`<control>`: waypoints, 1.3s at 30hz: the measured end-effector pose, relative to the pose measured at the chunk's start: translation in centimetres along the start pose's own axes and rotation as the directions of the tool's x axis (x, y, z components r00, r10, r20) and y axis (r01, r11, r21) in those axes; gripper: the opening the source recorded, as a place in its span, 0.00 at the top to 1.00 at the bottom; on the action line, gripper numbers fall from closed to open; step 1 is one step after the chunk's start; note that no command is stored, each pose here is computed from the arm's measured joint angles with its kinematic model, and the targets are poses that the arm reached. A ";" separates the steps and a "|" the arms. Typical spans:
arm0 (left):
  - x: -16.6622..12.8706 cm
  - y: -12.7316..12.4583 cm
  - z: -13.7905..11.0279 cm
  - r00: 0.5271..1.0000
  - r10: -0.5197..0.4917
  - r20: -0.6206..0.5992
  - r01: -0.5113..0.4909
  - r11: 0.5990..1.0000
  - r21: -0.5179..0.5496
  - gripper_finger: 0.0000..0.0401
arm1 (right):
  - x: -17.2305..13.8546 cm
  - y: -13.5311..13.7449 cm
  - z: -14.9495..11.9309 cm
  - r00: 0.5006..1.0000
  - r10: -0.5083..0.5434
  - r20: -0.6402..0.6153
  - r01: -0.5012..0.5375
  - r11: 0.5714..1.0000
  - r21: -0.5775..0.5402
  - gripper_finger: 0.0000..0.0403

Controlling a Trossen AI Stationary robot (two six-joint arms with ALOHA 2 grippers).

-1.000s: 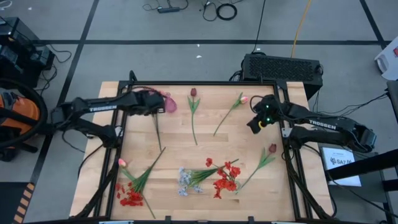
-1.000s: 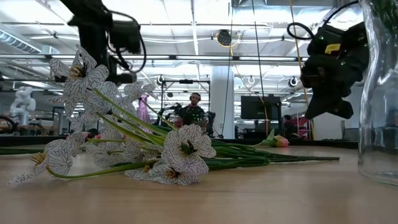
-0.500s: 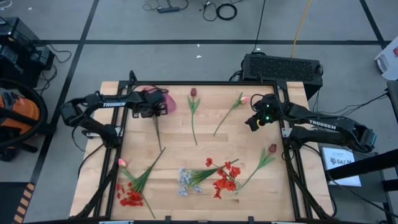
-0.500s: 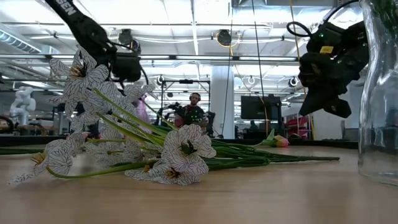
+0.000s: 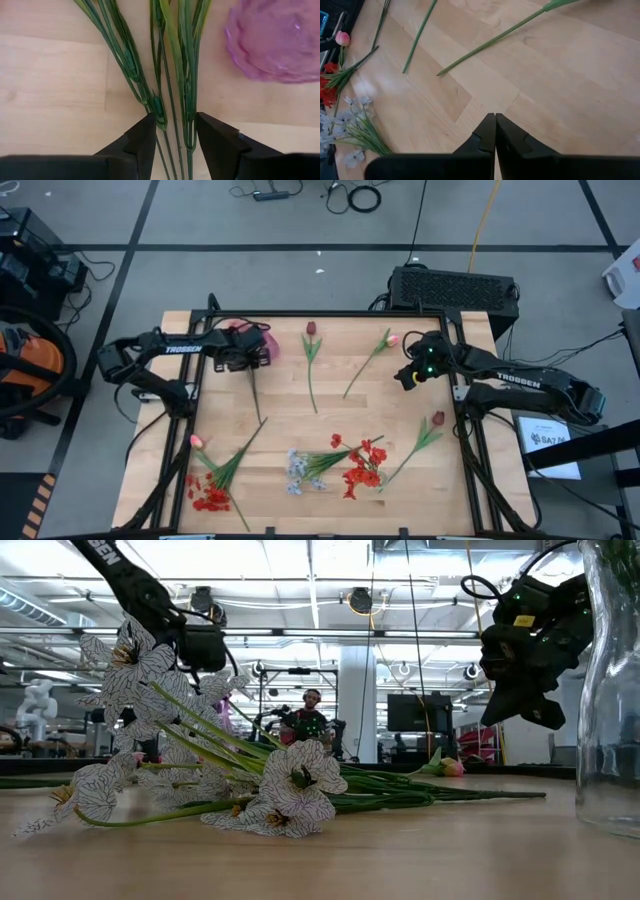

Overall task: Sort flowers into vase by color
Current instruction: Put the pink flowers into the pink vase

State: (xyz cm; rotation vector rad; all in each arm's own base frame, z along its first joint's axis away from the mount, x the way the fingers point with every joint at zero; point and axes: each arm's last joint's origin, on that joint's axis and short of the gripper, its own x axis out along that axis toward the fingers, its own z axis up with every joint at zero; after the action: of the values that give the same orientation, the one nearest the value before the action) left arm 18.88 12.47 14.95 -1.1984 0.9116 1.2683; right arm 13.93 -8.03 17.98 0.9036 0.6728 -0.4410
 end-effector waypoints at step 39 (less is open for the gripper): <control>-1.3 1.1 -3.9 0.980 0.173 -0.102 -0.174 0.985 -0.005 0.97 | 0.0 0.0 0.0 1.000 0.000 0.001 0.000 1.000 -0.029 1.00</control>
State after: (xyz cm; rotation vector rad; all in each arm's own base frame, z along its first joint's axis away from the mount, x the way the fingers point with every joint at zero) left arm 18.12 8.32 15.28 -1.2242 1.1032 1.3632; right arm 13.93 -8.03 18.00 0.8755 0.6765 -0.4307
